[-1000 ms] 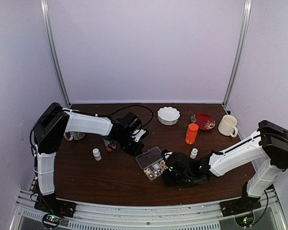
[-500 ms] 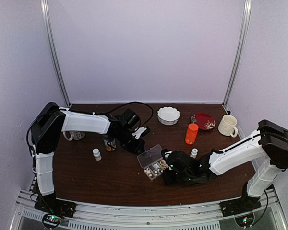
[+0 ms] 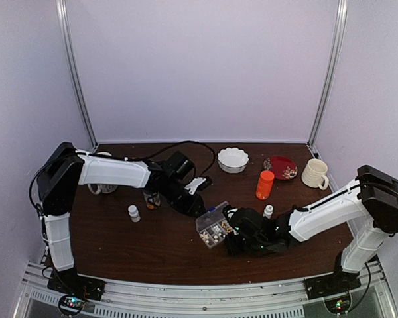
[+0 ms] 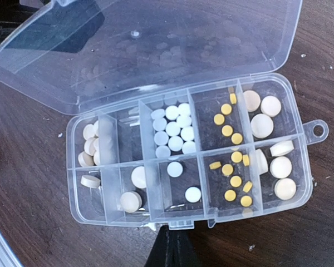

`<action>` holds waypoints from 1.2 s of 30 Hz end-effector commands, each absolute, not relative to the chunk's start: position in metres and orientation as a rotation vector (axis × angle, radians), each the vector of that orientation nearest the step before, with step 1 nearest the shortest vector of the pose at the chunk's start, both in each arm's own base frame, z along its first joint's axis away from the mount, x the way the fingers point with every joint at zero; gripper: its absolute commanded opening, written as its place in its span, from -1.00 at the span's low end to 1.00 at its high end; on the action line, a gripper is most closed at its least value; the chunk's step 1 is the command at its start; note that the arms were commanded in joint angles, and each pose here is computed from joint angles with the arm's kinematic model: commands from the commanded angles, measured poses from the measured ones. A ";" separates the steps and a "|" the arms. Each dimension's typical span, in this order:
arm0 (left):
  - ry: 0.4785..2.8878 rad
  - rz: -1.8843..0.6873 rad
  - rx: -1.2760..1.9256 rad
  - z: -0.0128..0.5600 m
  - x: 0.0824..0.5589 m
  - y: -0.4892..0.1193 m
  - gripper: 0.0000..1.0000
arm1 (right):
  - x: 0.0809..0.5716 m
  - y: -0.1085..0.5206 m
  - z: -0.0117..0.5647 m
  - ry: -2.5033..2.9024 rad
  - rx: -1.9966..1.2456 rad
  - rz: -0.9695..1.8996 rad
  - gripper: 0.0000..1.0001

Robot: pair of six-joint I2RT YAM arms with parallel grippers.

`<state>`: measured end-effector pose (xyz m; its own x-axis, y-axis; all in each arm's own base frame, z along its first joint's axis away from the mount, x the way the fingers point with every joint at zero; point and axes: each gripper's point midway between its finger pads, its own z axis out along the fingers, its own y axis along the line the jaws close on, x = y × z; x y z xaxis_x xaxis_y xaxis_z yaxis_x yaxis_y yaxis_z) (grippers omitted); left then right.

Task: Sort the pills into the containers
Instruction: Close the pill container at the center of the board.

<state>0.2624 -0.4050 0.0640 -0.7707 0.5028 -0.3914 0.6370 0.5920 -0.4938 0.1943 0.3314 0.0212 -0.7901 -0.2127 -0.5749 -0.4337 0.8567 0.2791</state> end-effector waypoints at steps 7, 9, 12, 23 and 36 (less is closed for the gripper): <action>2.577 -0.966 1.016 0.065 0.242 -0.415 -0.10 | 0.198 0.326 0.024 2.480 -0.439 0.543 -1.00; 2.594 -0.951 1.017 0.058 0.241 -0.415 -0.08 | 0.199 0.325 0.027 2.470 -0.420 0.545 -1.00; 2.613 -0.913 1.020 0.051 0.239 -0.415 -0.08 | 0.200 0.320 0.029 2.456 -0.398 0.542 -1.00; 2.652 -0.699 1.102 0.027 0.227 -0.421 0.03 | 0.200 0.317 0.032 2.440 -0.373 0.564 -1.00; 2.696 -0.519 1.045 0.012 0.238 -0.412 0.02 | 0.202 0.294 0.056 2.364 -0.327 0.547 -1.00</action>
